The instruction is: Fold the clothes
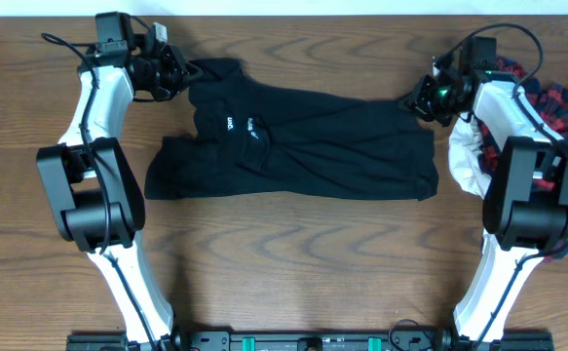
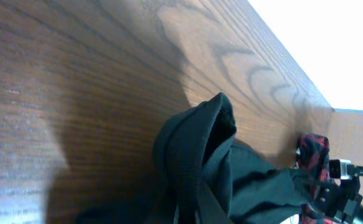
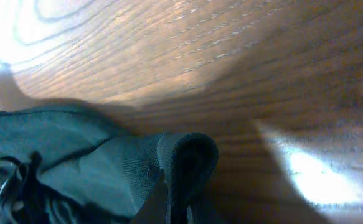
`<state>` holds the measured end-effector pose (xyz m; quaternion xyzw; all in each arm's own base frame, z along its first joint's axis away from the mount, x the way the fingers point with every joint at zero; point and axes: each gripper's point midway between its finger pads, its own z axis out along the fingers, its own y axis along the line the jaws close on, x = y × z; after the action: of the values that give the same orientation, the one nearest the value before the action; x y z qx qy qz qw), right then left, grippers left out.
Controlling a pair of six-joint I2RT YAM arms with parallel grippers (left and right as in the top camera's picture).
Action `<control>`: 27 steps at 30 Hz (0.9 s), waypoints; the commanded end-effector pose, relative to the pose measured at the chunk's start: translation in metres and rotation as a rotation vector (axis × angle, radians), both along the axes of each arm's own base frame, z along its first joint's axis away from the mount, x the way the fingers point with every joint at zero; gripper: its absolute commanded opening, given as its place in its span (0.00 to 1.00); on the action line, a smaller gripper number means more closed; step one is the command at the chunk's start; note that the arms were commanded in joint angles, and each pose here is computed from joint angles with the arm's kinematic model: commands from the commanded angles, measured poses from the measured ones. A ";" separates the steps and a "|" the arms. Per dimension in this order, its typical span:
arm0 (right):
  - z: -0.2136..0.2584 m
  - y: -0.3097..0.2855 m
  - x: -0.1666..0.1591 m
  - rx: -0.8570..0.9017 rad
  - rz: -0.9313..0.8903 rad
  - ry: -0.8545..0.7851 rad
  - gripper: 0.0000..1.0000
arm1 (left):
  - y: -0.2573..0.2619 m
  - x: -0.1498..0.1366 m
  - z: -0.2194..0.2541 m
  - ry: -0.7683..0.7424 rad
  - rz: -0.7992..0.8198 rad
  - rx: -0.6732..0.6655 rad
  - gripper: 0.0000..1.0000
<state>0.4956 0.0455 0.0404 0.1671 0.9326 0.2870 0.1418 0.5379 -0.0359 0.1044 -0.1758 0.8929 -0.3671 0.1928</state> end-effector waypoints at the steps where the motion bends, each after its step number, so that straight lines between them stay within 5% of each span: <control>1: 0.024 -0.001 -0.003 -0.012 0.044 -0.057 0.01 | -0.004 -0.007 0.026 -0.059 -0.045 0.015 0.06; 22: 0.020 -0.020 -0.026 -0.143 0.088 0.002 0.02 | -0.011 -0.072 0.045 0.062 -0.172 0.068 0.06; 27: 0.020 -0.021 -0.026 -0.144 0.087 0.003 0.02 | 0.013 -0.095 0.020 0.197 -0.152 0.237 0.06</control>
<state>0.4687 0.0309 0.0498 0.1224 0.9572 0.2312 0.1241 0.4506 -0.0383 0.1285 -0.1363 0.9359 -0.3125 0.0890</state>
